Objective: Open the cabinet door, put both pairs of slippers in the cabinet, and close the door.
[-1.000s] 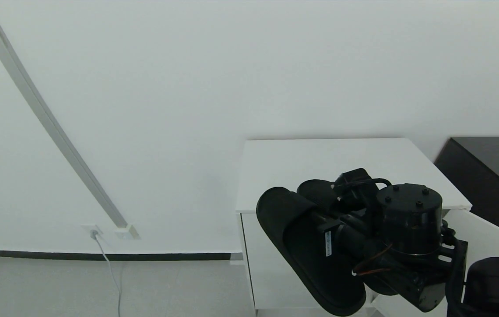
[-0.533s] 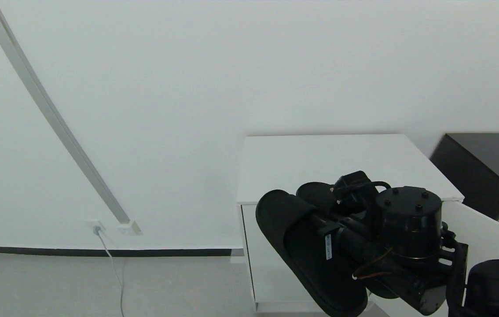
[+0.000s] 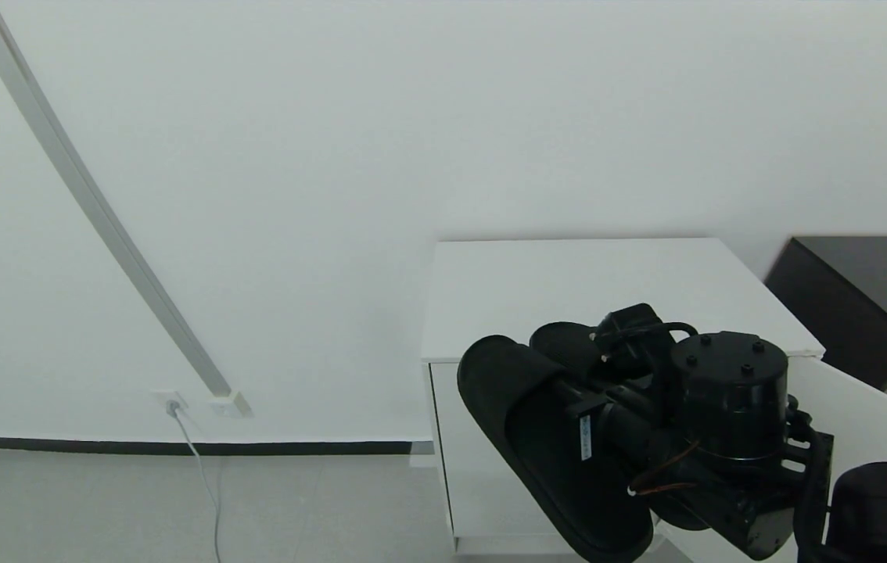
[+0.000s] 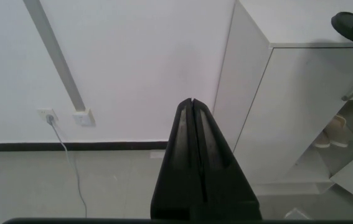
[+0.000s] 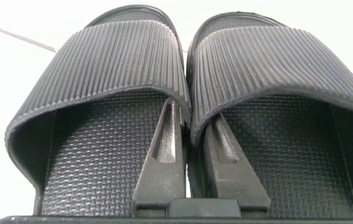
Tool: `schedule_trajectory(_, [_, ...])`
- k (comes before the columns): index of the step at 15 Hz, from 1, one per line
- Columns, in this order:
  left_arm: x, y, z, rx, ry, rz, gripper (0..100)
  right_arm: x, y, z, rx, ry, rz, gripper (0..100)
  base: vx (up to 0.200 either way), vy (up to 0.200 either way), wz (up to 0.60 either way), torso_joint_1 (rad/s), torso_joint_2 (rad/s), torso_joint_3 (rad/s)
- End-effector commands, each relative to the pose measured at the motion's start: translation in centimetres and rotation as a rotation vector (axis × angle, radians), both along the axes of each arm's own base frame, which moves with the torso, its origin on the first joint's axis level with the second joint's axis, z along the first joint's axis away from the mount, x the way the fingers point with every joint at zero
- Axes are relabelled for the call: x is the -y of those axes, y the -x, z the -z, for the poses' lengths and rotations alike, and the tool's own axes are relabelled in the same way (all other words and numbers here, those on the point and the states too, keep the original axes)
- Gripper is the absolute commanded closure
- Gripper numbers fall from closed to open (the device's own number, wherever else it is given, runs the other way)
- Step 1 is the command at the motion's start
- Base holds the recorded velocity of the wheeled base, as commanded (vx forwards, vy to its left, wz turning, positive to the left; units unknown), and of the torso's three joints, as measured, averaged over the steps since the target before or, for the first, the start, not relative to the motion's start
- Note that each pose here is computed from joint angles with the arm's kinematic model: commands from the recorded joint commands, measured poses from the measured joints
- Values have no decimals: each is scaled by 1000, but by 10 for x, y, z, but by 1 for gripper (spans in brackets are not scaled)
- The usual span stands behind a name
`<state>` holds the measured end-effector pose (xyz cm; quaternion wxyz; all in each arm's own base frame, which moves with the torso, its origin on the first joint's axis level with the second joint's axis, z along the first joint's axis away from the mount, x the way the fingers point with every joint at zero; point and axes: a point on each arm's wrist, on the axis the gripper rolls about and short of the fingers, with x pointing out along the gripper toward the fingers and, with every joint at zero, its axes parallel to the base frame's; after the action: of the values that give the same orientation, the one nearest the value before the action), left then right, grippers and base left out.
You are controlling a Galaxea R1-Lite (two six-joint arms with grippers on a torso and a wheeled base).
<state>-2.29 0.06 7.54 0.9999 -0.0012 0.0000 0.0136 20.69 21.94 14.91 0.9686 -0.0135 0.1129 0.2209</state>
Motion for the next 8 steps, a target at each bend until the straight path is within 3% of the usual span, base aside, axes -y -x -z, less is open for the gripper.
schedule_trajectory(1, [0, 0, 0, -2, -1, 0, 100, -1, 0, 1, -3, 3, -2, 100, 0, -200, 0, 7, 2, 7])
schedule_trajectory(8, [0, 0, 0, -2, -1, 0, 100, -1, 0, 2, -5, 5, -3, 100, 0, -200, 0, 4, 0, 1])
